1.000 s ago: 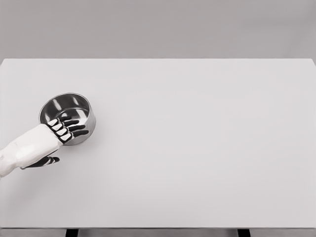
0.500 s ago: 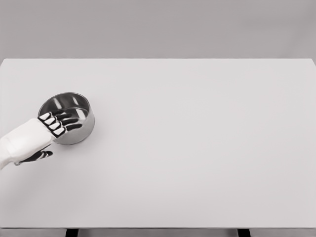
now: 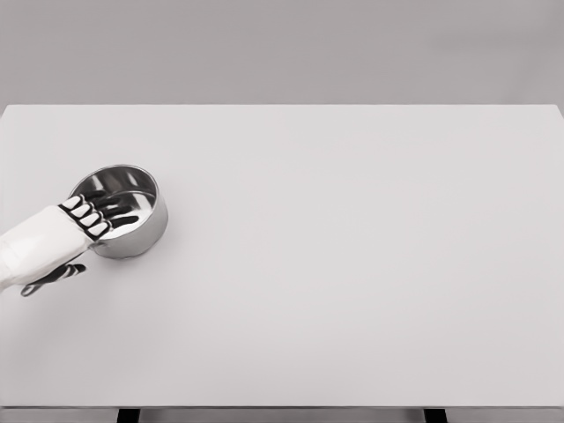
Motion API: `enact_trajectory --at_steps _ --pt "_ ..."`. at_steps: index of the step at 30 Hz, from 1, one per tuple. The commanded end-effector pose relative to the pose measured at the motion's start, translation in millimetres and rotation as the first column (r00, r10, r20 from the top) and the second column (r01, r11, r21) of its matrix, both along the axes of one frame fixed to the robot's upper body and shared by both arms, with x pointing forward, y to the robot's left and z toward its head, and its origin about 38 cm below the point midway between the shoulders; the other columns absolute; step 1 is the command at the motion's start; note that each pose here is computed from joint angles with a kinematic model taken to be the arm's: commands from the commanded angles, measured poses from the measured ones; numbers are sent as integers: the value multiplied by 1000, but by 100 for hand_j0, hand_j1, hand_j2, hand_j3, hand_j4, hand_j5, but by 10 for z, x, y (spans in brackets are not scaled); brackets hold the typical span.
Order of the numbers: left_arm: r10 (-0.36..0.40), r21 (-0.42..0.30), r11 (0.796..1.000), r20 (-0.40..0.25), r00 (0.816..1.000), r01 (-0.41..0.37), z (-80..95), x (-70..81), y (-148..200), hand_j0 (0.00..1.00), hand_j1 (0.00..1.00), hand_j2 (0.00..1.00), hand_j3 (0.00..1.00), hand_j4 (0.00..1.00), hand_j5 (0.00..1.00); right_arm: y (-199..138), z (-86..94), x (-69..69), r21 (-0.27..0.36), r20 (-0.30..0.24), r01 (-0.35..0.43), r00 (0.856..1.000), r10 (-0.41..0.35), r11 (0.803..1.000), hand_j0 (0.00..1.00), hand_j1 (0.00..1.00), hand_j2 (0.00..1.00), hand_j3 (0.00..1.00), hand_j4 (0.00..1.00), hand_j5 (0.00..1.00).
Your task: Rotate pot handle
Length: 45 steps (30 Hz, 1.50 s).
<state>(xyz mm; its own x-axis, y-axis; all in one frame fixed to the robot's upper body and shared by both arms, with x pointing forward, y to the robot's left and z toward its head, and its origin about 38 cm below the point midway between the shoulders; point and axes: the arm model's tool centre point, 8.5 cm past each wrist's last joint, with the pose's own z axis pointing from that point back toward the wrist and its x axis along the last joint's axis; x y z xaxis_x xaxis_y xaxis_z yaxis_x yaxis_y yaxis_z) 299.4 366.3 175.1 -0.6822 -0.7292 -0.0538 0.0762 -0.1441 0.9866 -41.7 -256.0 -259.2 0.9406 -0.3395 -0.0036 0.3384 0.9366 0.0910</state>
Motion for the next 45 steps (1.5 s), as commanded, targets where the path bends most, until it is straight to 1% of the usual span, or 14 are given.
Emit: enact_trajectory --at_steps 1,14,18,26,34,45 --pt "5 1 1000 5 1000 -5 19 7 21 100 100 100 100 100 100 0 0 0 0 0 0 1000 0 1000 100 100 100 100 100 100" --pt "14 22 1000 11 1000 -14 25 17 56 100 100 100 100 100 100 0 0 0 0 0 0 1000 0 1000 100 100 100 100 100 100" --pt "20 23 1000 19 1000 -20 54 24 78 100 100 100 100 100 100 0 0 0 0 0 0 1000 0 1000 100 100 100 100 100 100" --pt "24 56 998 19 1000 -25 15 24 96 100 100 100 100 100 100 0 0 0 0 0 0 1000 0 1000 100 100 100 100 100 100" --pt "29 58 998 18 999 -30 11 33 111 100 100 100 100 100 100 0 0 0 0 0 0 1000 0 1000 100 100 100 100 100 100" --pt "73 61 995 36 997 -75 64 90 256 100 100 100 100 100 100 0 0 1 0 1 0 1000 0 1000 100 100 100 100 100 100"
